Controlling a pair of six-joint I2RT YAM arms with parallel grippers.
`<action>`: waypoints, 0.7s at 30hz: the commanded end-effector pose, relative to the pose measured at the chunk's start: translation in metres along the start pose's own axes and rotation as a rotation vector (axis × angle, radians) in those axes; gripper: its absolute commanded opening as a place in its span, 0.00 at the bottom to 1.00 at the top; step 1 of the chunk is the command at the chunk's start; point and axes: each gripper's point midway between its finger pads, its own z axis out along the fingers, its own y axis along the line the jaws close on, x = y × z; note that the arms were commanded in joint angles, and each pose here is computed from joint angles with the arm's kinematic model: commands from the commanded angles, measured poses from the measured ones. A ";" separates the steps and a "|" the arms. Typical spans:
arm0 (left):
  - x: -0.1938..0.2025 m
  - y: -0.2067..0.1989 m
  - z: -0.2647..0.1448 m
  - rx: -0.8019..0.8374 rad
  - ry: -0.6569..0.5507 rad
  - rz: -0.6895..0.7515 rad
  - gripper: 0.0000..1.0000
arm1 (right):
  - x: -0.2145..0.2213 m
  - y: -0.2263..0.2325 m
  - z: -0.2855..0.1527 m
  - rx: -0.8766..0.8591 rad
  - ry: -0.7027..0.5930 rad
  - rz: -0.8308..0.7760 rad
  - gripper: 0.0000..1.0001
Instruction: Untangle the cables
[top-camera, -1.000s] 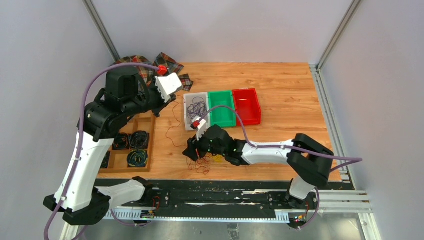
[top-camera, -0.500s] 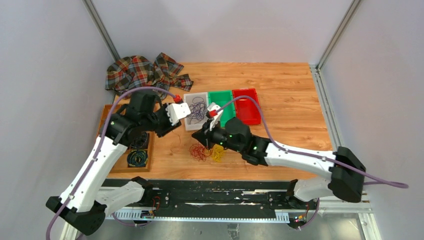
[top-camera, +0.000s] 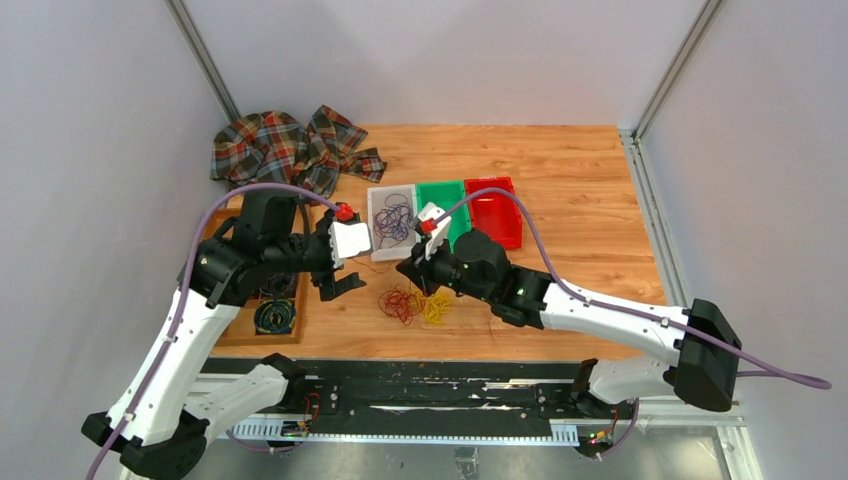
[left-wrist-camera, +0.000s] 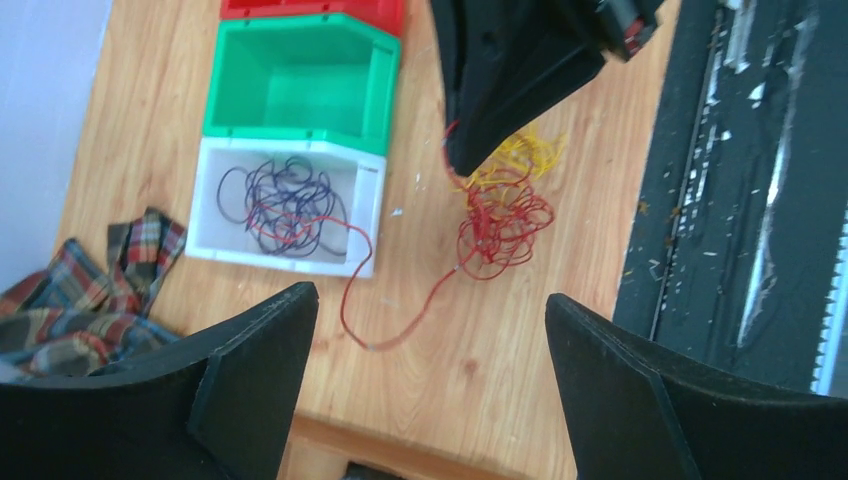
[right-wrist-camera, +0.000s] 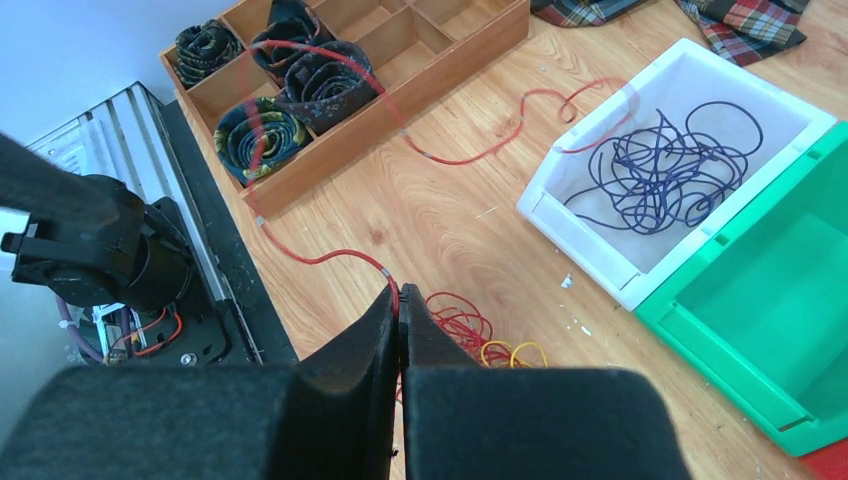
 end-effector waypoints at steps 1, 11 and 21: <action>-0.019 -0.021 0.001 0.126 -0.087 -0.015 0.89 | -0.021 -0.001 0.003 0.004 -0.028 -0.031 0.01; 0.004 -0.015 0.027 0.156 0.017 -0.006 0.85 | -0.031 0.010 0.013 -0.043 -0.032 -0.015 0.01; 0.014 -0.014 0.033 0.151 0.049 0.025 0.26 | -0.033 0.016 0.016 -0.069 -0.030 0.008 0.01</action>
